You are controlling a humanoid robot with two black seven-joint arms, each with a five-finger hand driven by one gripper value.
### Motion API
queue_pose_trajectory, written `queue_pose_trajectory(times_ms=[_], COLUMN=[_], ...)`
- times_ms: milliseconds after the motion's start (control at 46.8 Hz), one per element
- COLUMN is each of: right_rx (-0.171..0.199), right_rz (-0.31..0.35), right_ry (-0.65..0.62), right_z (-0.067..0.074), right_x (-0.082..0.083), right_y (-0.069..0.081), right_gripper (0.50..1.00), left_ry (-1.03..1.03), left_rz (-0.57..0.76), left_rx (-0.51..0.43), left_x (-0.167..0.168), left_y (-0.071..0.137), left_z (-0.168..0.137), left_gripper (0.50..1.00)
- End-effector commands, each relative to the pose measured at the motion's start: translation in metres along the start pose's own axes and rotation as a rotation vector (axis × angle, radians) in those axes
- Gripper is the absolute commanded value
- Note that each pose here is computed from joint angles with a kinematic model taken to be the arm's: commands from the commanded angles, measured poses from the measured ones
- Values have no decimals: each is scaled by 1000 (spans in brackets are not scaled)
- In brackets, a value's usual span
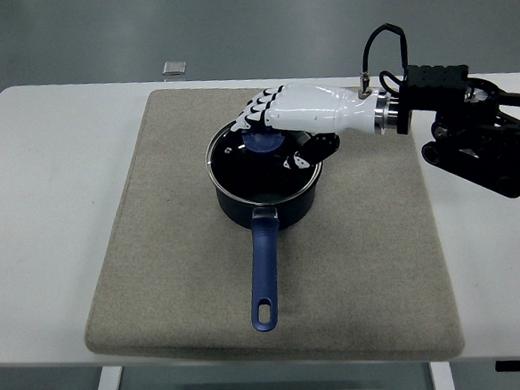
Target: Lift the pot lid and place it to the right of the pot.
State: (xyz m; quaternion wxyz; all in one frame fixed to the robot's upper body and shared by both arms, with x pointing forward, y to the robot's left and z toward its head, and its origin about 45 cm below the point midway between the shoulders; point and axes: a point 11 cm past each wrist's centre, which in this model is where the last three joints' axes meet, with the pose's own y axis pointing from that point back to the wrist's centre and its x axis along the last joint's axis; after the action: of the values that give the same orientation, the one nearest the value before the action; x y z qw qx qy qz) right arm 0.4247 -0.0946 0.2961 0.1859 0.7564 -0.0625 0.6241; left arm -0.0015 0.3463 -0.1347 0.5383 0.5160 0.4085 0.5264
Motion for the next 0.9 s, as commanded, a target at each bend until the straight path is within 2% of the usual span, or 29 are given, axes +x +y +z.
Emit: queue_pose_trajectory(times_ms=[0, 534, 876], right_rx=[0, -6, -4], right_rz=[-2, -1, 2], right_ry=[0, 12, 50], right_z=[0, 2, 3], right_x=[0, 7, 24], right_y=[0, 0, 0], right_gripper=[903, 903, 903], left_ry=[0, 0, 2], left_rz=[0, 0, 0], left_rx=[0, 0, 0], left_x=[0, 0, 0], left_y=[0, 0, 0], left_z=[0, 0, 0], left_gripper=[1000, 1000, 1000])
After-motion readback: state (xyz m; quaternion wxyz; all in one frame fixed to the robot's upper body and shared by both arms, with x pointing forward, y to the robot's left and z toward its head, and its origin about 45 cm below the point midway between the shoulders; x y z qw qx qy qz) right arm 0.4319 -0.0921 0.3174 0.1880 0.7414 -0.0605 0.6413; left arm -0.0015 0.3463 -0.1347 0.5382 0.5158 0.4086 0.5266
